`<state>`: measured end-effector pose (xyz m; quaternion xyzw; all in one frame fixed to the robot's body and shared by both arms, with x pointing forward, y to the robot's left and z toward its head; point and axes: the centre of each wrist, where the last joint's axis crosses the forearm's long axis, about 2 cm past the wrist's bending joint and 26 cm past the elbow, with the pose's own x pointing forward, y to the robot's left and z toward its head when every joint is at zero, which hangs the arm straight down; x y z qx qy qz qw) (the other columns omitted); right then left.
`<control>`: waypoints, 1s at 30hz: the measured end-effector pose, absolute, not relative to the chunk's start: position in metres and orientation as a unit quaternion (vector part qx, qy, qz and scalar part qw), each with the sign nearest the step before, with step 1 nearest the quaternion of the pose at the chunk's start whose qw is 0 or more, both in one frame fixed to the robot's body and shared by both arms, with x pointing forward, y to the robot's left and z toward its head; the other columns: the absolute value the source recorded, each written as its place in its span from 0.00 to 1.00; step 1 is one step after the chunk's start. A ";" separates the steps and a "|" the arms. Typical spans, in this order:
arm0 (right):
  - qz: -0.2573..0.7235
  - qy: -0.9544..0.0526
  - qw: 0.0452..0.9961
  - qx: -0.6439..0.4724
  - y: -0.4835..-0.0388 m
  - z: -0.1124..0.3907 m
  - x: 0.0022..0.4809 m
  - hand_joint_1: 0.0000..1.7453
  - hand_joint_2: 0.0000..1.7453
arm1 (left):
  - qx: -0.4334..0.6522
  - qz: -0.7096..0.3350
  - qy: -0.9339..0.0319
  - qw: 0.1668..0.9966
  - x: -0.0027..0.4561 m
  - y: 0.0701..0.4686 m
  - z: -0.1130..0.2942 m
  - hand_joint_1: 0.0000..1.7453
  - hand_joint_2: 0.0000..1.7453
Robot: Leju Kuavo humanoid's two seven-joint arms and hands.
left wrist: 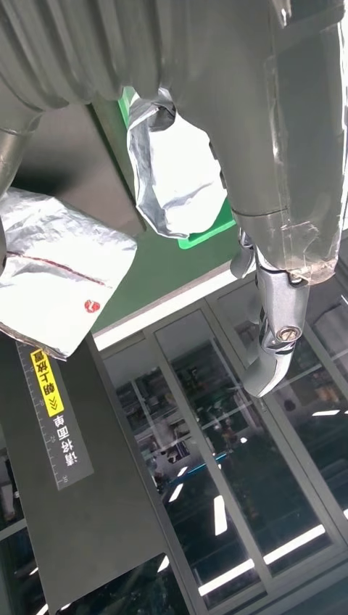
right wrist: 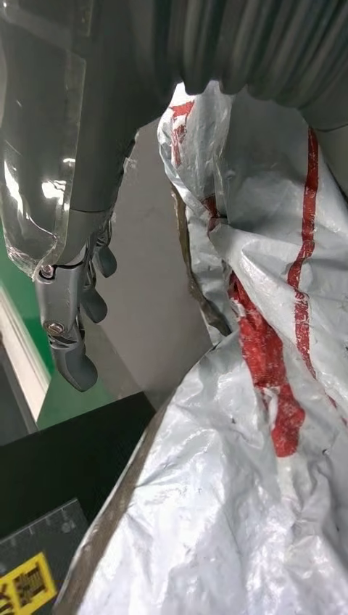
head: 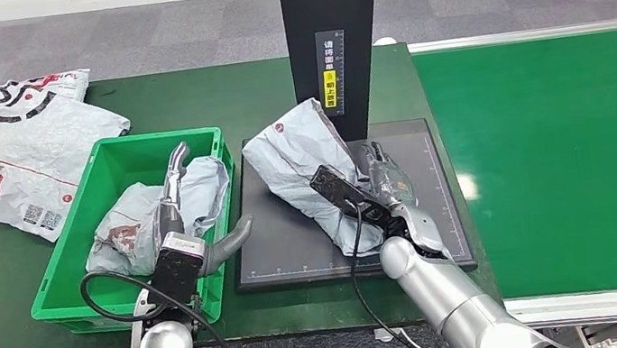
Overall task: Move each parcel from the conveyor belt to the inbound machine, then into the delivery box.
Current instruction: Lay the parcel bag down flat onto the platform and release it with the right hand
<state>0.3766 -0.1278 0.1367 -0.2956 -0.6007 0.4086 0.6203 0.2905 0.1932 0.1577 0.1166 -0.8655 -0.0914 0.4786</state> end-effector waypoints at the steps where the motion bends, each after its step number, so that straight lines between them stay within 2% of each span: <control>1: 0.407 -0.604 0.618 -0.297 -0.128 0.138 0.377 0.00 1.00 | 0.117 -0.091 -0.865 0.479 0.290 0.193 0.157 0.00 1.00; 6: 0.356 -0.681 0.566 -0.300 -0.128 0.149 0.372 0.00 1.00 | 0.122 -0.091 -0.863 0.481 0.287 0.194 0.154 0.00 1.00; 11: 0.229 -0.817 0.423 -0.318 -0.141 0.175 0.354 0.00 1.00 | 0.127 -0.093 -0.864 0.479 0.282 0.194 0.154 0.00 1.00; 14: 0.162 -0.860 0.345 -0.341 -0.156 0.192 0.338 0.00 1.00 | 0.129 -0.094 -0.864 0.478 0.281 0.194 0.154 0.00 1.00; 18: 0.104 -0.881 0.290 -0.360 -0.180 0.208 0.323 0.00 1.00 | 0.131 -0.095 -0.865 0.475 0.280 0.194 0.155 0.00 1.00; 22: 0.060 -0.883 0.278 -0.372 -0.198 0.218 0.317 0.00 1.00 | 0.132 -0.095 -0.866 0.473 0.279 0.195 0.156 0.00 1.00; 30: 0.038 -0.871 0.256 -0.419 -0.229 0.217 0.306 0.00 1.00 | 0.136 -0.096 -0.865 0.474 0.275 0.195 0.156 0.00 1.00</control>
